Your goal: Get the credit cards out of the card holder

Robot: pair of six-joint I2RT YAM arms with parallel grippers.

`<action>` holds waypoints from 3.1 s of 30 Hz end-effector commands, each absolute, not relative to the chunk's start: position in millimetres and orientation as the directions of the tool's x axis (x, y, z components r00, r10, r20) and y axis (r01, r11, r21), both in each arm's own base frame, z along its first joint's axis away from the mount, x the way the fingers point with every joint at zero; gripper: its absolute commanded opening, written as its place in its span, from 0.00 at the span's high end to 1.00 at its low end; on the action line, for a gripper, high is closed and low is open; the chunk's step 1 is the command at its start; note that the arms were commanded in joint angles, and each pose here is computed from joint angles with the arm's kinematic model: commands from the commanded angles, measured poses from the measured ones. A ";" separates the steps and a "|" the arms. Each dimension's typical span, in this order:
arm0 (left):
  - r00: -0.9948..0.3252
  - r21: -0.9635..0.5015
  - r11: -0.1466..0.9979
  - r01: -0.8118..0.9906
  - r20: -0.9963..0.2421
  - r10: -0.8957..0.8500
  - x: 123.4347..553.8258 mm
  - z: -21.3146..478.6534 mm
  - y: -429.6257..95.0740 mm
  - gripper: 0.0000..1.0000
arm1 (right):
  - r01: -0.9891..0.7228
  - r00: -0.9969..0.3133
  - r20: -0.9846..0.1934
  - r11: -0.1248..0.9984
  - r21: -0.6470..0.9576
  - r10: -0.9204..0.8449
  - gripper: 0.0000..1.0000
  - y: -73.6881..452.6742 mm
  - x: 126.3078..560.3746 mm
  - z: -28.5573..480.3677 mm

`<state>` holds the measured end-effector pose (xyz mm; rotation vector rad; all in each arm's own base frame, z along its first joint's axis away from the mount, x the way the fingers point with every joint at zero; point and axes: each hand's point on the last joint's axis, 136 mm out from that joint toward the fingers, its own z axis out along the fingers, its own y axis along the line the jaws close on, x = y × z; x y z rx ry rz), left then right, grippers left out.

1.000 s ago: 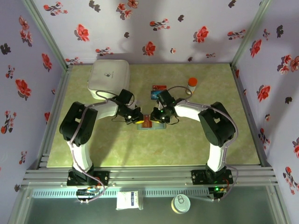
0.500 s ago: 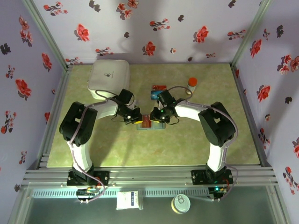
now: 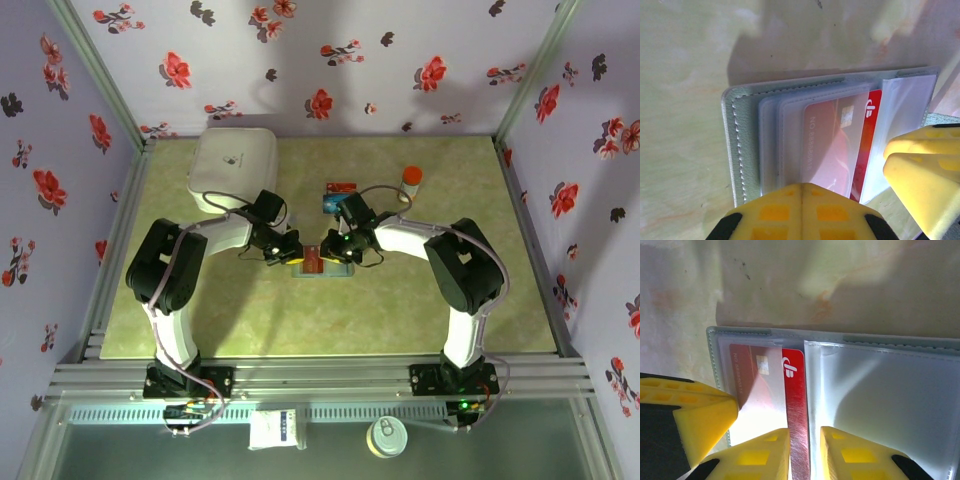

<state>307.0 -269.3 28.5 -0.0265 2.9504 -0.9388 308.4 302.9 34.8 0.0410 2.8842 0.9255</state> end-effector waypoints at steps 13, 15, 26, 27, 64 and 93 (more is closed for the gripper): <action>-0.999 -0.564 0.826 0.012 -0.050 -0.020 304.9 35.9 -266.7 1.00 | 0.005 -0.993 -0.091 0.801 0.598 0.075 0.76 303.1 308.6 37.5; -0.999 -0.562 0.827 0.008 -0.045 -0.021 304.4 33.4 -266.1 1.00 | 0.005 -0.993 -0.091 0.801 0.599 0.075 0.76 303.2 308.5 37.5; -1.000 -0.527 0.850 -0.002 -0.025 -0.017 302.3 18.4 -260.7 1.00 | 0.000 -0.994 -0.087 0.793 0.610 0.067 0.76 307.2 310.1 37.4; -0.999 -0.523 0.852 0.001 -0.027 -0.016 302.4 18.5 -259.9 1.00 | -0.003 -0.994 -0.087 0.790 0.613 0.064 0.76 308.0 310.1 37.6; -1.000 -0.482 0.876 0.008 0.015 0.017 297.5 1.4 -255.3 1.00 | 0.043 -0.989 -0.060 0.640 0.767 0.138 0.82 317.9 319.8 46.5; -1.000 -0.481 0.877 0.008 0.007 0.013 297.5 6.8 -253.6 1.00 | 0.044 -0.985 -0.094 0.743 0.668 0.142 0.92 272.3 311.4 41.8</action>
